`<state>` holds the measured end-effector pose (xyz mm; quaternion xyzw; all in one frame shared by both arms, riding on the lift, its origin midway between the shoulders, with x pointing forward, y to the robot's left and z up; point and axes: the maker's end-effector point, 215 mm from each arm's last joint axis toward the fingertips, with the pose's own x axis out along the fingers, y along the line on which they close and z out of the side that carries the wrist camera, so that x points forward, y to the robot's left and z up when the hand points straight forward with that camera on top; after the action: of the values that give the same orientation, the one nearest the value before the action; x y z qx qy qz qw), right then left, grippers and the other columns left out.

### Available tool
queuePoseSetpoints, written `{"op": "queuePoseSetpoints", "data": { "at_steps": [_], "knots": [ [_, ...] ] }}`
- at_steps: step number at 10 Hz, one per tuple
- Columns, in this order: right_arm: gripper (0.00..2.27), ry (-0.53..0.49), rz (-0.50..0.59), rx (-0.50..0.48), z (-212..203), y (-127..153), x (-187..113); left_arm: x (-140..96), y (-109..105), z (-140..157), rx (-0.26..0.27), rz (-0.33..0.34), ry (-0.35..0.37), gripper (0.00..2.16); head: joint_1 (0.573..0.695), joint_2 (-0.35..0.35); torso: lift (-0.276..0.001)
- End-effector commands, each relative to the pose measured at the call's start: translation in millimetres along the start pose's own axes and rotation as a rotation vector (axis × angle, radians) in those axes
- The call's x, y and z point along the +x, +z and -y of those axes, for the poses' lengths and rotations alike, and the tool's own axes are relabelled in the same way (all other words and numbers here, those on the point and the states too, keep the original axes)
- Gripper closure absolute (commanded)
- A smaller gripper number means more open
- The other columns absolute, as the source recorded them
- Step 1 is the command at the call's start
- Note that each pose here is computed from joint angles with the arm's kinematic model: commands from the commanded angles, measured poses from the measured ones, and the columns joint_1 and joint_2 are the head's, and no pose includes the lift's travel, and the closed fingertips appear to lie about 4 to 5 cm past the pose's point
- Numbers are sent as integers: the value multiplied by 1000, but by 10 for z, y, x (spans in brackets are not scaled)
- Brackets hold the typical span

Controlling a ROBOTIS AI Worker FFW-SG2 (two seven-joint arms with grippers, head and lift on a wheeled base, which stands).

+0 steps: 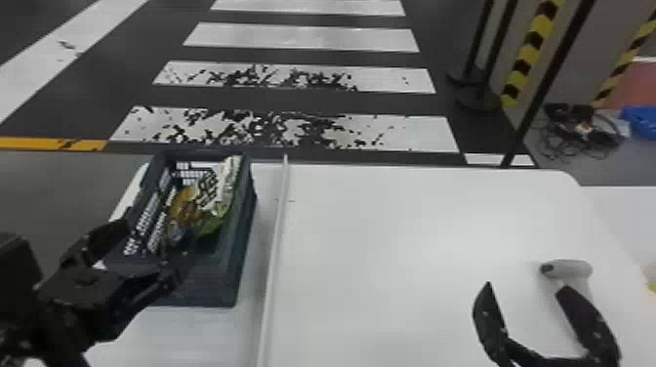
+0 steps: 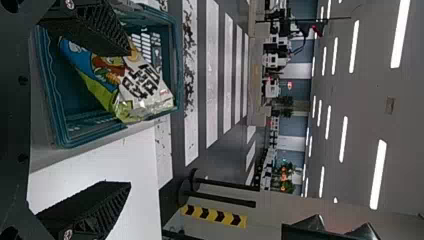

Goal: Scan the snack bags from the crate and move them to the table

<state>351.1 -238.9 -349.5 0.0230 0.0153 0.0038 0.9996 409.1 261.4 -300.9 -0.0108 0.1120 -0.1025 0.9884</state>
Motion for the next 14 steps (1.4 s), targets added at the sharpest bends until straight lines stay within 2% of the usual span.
{"op": "queuePoseSetpoints", "data": {
  "at_steps": [1, 4, 7, 9, 11, 14],
  "knots": [
    [76, -2, -11, -2, 12, -39, -40, 151, 6, -244, -11, 4, 6, 147, 695, 28, -95],
    [76, -13, -28, -20, 99, -56, -151, 481, -7, -506, -11, 1, 4, 144, 695, 67, -95],
    [76, -17, -36, -40, 123, -33, -246, 809, -105, -657, -52, -59, -26, 144, 695, 73, -95],
    [83, -19, -44, -44, 129, -58, -283, 979, -264, -620, -93, -166, -60, 140, 695, 76, -95],
    [83, -20, -28, -48, 139, -12, -311, 1092, -303, -661, -117, -219, -79, 137, 695, 67, -95],
    [83, -19, -23, -48, 139, -5, -319, 1325, -264, -816, -152, -228, -76, 137, 695, 73, -95]
  ]
}}
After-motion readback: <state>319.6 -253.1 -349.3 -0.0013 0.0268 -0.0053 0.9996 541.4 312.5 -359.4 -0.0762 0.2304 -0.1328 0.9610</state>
